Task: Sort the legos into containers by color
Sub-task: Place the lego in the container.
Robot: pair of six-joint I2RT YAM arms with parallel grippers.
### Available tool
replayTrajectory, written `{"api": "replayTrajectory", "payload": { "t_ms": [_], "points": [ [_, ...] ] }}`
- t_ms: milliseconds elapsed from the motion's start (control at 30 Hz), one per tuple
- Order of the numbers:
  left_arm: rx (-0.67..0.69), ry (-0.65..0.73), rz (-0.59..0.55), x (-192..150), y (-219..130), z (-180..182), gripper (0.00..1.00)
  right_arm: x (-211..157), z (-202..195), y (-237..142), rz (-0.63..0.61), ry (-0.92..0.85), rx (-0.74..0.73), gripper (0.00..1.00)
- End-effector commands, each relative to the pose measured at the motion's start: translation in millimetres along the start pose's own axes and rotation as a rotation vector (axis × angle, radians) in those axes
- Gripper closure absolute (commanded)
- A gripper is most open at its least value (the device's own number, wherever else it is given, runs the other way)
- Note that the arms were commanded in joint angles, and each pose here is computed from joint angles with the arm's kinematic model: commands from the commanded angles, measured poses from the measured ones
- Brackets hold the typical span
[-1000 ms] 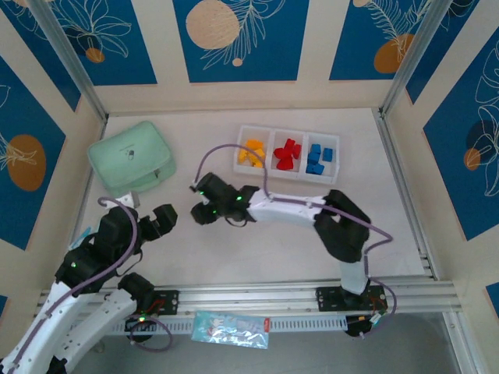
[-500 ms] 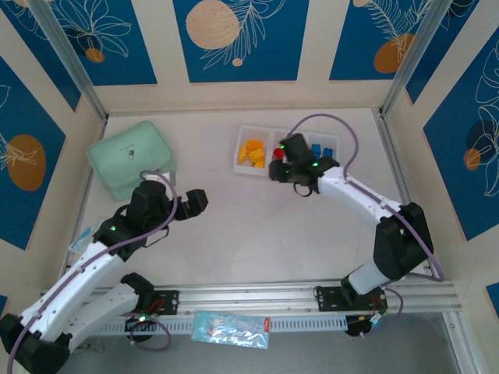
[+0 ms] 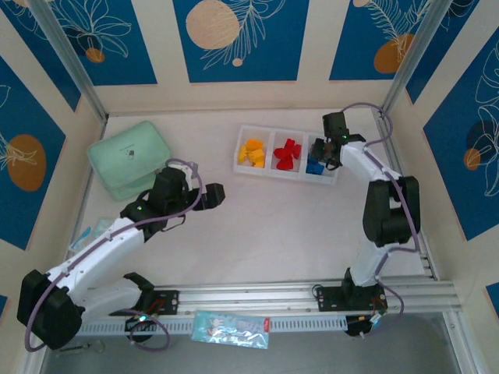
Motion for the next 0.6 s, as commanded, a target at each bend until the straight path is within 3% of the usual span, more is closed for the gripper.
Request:
{"api": "replayTrajectory", "payload": {
  "t_ms": [0,167,400,533,567],
  "points": [
    [-0.057,0.038,-0.046,17,-4,-17,0.01,14,1,8,0.008,-0.029,-0.006,0.51],
    [-0.021,0.050,-0.048,18,-3,-12,0.01,21,1,-1,-0.029,-0.023,0.014,0.40],
    [0.056,0.072,-0.099,33,-4,-1,0.01,22,-7,-46,-0.122,-0.003,0.022,0.20],
    [0.235,0.056,-0.200,57,-16,27,0.01,8,-19,-69,-0.218,-0.002,-0.013,0.01],
    [0.296,0.034,-0.231,63,-21,38,0.01,3,-23,-71,-0.246,-0.005,-0.034,0.01]
  ]
}}
Point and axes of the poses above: each hand's point on the last joint's axis, 136 mm out from that joint toward the fingers, its own y axis out along the fingers, its own z axis along the line the jaws close on, x = y × z, the point moved 5 cm from there along -y, back along the fingers, and after that the axes turned 10 degrees about -y, right-handed, at the moved point
